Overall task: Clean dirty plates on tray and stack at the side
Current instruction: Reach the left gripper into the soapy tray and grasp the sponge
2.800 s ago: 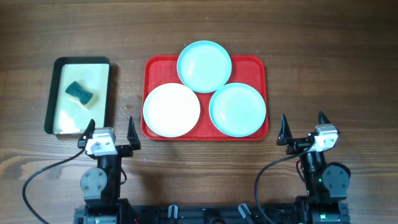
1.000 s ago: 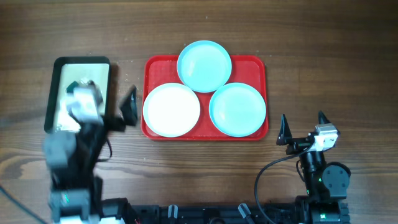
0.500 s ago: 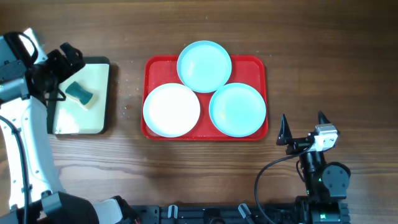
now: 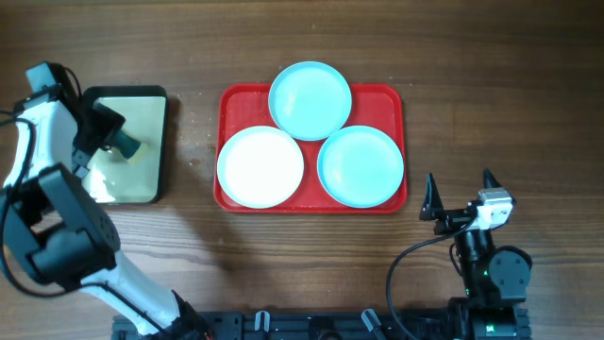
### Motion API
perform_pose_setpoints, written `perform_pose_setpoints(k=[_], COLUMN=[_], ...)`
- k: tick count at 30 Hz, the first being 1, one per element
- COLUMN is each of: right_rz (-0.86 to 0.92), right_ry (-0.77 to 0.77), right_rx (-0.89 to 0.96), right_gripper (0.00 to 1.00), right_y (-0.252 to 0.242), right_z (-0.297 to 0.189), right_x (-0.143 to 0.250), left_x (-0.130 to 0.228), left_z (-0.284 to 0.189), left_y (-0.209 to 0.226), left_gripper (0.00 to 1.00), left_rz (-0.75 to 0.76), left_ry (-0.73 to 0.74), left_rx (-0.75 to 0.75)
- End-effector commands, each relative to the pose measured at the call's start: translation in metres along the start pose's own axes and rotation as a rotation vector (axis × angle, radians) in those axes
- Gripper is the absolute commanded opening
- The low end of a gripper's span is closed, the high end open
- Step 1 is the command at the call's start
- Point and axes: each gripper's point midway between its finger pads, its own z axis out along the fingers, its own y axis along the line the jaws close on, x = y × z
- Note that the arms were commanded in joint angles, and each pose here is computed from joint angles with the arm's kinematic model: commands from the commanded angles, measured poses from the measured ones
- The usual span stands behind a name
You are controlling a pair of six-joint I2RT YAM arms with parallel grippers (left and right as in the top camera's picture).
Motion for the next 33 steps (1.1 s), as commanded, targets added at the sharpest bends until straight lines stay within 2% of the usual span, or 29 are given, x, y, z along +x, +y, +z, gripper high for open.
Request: perform_pose_setpoints(k=[1, 4, 7, 12, 15, 18, 19, 21, 22, 24, 25, 26, 27, 30, 32, 33], right_rz=[-0.012, -0.012, -0.013, -0.013, -0.012, -0.013, -0.012, -0.013, -0.012, -0.013, -0.012, -0.013, -0.013, -0.012, -0.012, -0.013], right_ry=[-0.006, -0.006, -0.006, -0.006, -0.006, -0.006, -0.006, -0.006, -0.006, -0.006, -0.006, -0.006, -0.006, -0.006, -0.006, -0.006], right_rx=[0.014, 0.014, 0.014, 0.014, 0.014, 0.014, 0.014, 0.014, 0.014, 0.014, 0.014, 0.014, 0.014, 0.014, 0.014, 0.014], right_gripper=[1.0, 1.0, 1.0, 1.0, 1.0, 1.0, 1.0, 1.0, 1.0, 1.0, 1.0, 1.0, 1.0, 1.0, 1.0, 1.0], right_y=[-0.003, -0.003, -0.003, -0.003, -0.003, -0.003, -0.003, -0.003, -0.003, -0.003, -0.003, -0.003, -0.003, -0.003, -0.003, -0.003], right_z=[0.0, 0.0, 0.0, 0.0, 0.0, 0.0, 0.0, 0.0, 0.0, 0.0, 0.0, 0.0, 0.0, 0.0, 0.0, 0.0], right_x=[-0.001, -0.001, -0.001, -0.001, -0.001, -0.001, -0.001, -0.001, -0.001, -0.001, -0.001, -0.001, -0.001, -0.001, -0.001, -0.001], left_x=[-0.005, -0.005, -0.003, 0.005, 0.002, -0.002, -0.002, -0.002, -0.002, 0.002, 0.009, 0.015, 0.028, 0.059, 0.068, 0.069], left_z=[0.018, 0.019, 0.021, 0.036, 0.052, 0.052, 0.052, 0.052, 0.052, 0.052, 0.053, 0.052, 0.051, 0.045, 0.043, 0.042], left_y=[-0.008, -0.037, -0.051, -0.053, -0.031, -0.021, -0.019, -0.018, -0.018, -0.019, -0.022, -0.024, -0.029, -0.037, -0.037, -0.038], left_gripper=[1.0, 1.0, 0.99, 0.93, 0.88, 0.71, 0.62, 0.13, 0.04, 0.04, 0.18, 0.67, 1.0, 1.0, 0.99, 0.85], left_rz=[-0.029, -0.029, -0.003, 0.023, 0.022, 0.023, 0.024, 0.024, 0.024, 0.025, 0.028, 0.029, 0.03, 0.027, 0.024, 0.023], left_ry=[0.001, 0.02, 0.006, 0.013, -0.021, -0.046, -0.05, -0.047, -0.047, -0.031, 0.005, 0.036, 0.1, 0.251, 0.295, 0.301], left_rx=[0.019, 0.173, 0.209, 0.168, 0.039, -0.017, -0.029, -0.031, -0.031, -0.024, -0.003, 0.015, 0.053, 0.124, 0.134, 0.137])
